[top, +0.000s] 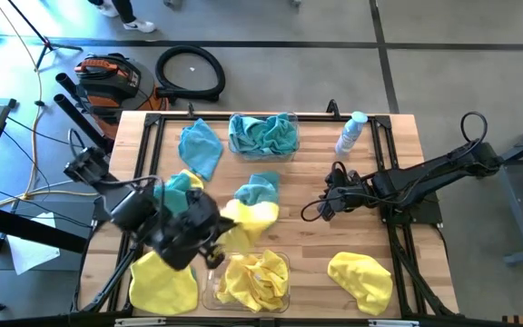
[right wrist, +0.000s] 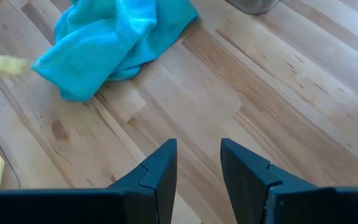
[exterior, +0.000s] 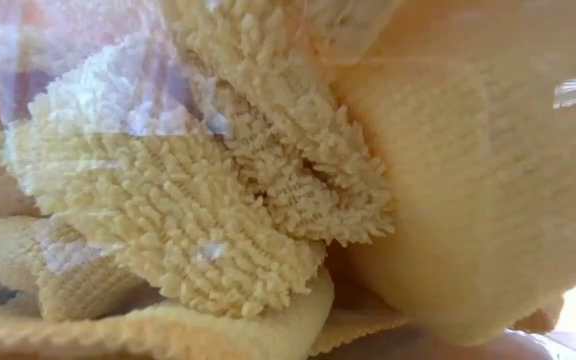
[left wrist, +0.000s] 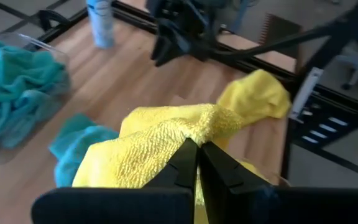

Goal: Sort microfiber towel by color & place in baskets
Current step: Put the yellow microfiber towel into the bottom transparent bin

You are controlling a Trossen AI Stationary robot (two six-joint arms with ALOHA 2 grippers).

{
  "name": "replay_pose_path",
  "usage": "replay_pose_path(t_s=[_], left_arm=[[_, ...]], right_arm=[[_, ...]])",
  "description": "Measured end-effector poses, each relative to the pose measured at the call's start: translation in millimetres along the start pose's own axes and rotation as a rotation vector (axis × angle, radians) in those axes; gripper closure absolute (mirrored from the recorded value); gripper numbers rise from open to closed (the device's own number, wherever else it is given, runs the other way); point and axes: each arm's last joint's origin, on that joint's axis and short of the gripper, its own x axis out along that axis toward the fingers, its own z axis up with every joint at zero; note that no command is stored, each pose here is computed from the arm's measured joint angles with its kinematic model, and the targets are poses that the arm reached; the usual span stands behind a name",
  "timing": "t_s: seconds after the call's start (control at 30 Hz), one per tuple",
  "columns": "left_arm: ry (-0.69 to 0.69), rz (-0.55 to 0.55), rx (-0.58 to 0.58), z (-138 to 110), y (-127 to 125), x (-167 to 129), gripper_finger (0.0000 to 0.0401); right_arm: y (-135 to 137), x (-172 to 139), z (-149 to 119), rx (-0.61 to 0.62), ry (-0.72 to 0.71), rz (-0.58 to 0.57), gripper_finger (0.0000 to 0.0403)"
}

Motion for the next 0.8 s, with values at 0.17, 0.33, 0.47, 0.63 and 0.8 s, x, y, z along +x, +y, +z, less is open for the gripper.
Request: replay_pose_path(t_s=[0.17, 0.33, 0.47, 0.63, 0.8], left_arm=[[0.009, -0.078, 0.018, -14.3, -14.2, -19.6, 0.0401], [0.017, -0.145, 0.046, -29.4, -25.5, -39.5, 0.0401], [0.023, -0.209, 0.067, -39.9, -33.7, -54.8, 0.0401], [-0.002, -0.326, 0.097, -48.7, -46.9, -75.1, 0.0401], [-0.04, -0.395, 0.13, -58.7, -54.6, -95.8, 0.0401]], right_arm=[[-0.1, 0.0, -0.1, 0.03, 0.001, 0.0, 0.0286], [-0.1, 0.0, -0.1, 0.045, 0.001, -0.001, 0.0286], [-0.1, 0.0, -0.1, 0.051, 0.001, -0.001, 0.0286], [-0.1, 0.0, -0.1, 0.068, 0.002, -0.001, 0.0286], [-0.1, 0.0, -0.1, 0.075, 0.002, -0.001, 0.0286]])
